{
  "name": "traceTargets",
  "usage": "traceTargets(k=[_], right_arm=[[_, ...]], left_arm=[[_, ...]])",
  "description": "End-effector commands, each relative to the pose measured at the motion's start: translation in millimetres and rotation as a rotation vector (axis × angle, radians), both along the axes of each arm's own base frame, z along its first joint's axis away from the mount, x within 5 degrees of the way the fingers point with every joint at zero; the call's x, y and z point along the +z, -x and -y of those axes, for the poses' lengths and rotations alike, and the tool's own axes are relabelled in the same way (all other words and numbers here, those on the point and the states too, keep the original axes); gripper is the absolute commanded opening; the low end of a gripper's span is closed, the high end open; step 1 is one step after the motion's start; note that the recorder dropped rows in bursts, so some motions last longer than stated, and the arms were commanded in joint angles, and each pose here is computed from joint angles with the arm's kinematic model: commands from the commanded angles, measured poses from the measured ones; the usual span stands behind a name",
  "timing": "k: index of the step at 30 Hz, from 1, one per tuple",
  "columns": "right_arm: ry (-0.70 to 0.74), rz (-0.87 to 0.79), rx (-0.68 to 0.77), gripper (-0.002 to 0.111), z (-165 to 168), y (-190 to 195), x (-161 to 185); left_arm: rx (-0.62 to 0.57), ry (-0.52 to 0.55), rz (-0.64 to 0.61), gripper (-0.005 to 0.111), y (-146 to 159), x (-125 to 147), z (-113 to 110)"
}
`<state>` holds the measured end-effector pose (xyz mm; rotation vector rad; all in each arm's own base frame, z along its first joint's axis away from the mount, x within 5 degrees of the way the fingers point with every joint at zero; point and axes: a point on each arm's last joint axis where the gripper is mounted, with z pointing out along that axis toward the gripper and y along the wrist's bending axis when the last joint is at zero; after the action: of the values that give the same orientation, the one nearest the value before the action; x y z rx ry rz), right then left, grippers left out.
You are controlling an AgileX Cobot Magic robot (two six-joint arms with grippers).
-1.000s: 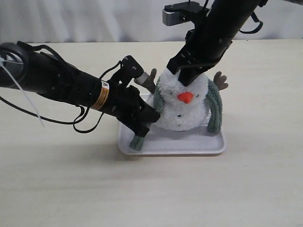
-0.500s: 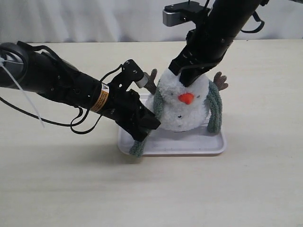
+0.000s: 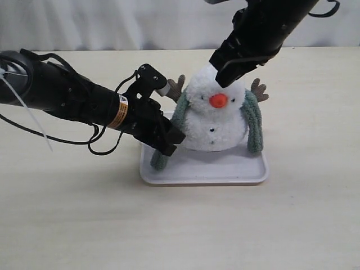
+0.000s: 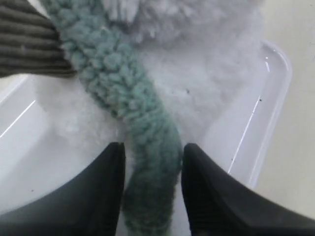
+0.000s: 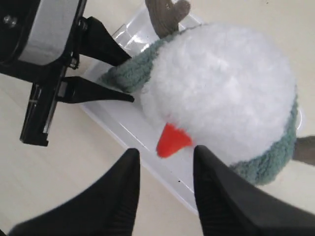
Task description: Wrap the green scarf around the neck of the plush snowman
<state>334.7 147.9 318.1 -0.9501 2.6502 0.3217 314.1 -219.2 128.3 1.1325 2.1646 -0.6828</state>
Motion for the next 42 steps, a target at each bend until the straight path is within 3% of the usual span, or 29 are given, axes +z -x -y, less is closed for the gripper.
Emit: traceTargets(k=[1,6,12,22,26,32,42], right_arm=[[0.048,-0.023,-0.064,0.041,11.0,16.2,0.9],[0.215,0.014,-0.184,0.041,32.4,22.4,-37.6],[0.233,0.052,-0.193,0.063,36.5,23.1,-98.4],[0.258,0.116,-0.225,0.059,33.5,0.7,-140.3],[0.286,0.074,-0.228,0.049,32.9,-3.1,-162.0],[0.333,0.047,-0.205,0.004,35.9,-1.2,-165.8],[0.413,-0.064,-0.202,0.004,43.9,13.7,-172.0]], left_arm=[[0.015,0.003,0.005,0.037,-2.0,0.9,0.8],[0.003,0.006,0.003,0.037,-1.1,1.1,1.3],[-0.007,0.009,0.001,0.037,-0.4,1.2,1.7],[-0.014,-0.016,0.028,0.037,-1.7,0.4,0.4],[-0.016,-0.021,0.036,0.037,-2.0,0.2,0.1],[-0.014,-0.066,0.086,0.037,-5.4,-1.0,-2.9],[-0.009,-0.056,0.123,0.037,-5.4,13.4,-3.7]])
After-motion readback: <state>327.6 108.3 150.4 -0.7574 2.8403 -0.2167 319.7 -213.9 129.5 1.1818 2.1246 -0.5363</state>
